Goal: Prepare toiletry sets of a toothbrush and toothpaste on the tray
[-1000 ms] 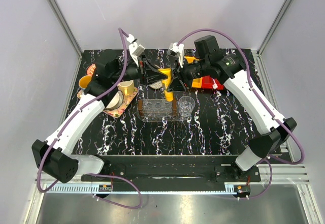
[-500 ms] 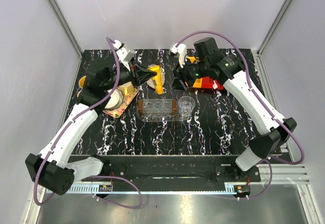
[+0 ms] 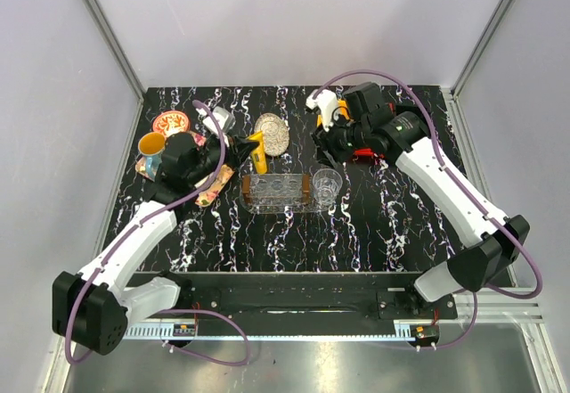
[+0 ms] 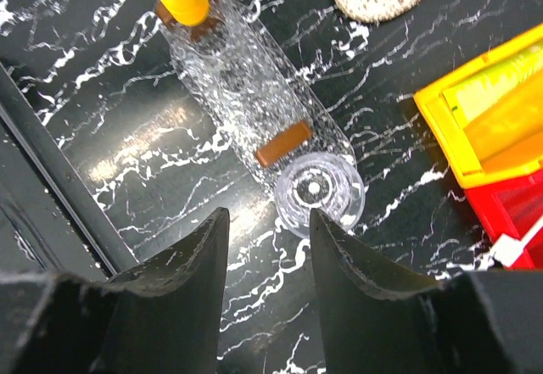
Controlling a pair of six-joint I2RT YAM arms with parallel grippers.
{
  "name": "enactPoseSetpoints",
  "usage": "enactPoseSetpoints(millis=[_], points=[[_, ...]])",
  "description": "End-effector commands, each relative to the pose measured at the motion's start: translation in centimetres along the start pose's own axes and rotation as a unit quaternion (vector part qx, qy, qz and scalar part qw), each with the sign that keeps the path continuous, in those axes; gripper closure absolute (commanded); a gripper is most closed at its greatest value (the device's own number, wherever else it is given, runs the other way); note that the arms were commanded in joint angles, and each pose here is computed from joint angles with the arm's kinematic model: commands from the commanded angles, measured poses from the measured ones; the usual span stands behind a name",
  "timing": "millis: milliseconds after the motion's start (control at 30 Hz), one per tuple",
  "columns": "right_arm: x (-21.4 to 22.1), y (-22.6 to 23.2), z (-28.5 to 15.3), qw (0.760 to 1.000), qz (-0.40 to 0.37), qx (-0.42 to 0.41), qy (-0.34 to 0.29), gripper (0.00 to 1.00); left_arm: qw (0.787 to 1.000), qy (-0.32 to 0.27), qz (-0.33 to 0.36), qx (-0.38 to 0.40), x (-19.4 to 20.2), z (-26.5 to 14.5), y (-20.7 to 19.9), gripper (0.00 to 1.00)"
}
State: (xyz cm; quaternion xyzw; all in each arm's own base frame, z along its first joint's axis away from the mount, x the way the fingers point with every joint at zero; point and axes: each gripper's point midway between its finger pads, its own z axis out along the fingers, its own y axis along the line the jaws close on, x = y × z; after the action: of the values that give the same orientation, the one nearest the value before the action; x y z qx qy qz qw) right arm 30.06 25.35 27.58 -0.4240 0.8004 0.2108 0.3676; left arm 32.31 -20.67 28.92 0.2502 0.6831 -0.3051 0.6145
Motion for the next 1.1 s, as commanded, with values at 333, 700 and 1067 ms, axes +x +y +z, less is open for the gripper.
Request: enactPoseSetpoints(millis=[333,700,1067], points=[[2.7,-2.7,-2.7,0.998,0.015,0.062,-0.008,0.53,0.992,-0.101,0.055,-0.045,-0.5,-1.1,1.5,1.0],[3.0,-3.1,-2.6,0.998,0.028,0.055,-0.013,0.53,0.993,-0.093,0.056,-0.043,1.9,-0.7,1.9,1.0],[3.0,-3.2,-2.2,0.998,0.034,0.05,-0.011,0.53,0.995,-0.076,0.055,-0.039,4.1,-0.4,2.1,1.0]])
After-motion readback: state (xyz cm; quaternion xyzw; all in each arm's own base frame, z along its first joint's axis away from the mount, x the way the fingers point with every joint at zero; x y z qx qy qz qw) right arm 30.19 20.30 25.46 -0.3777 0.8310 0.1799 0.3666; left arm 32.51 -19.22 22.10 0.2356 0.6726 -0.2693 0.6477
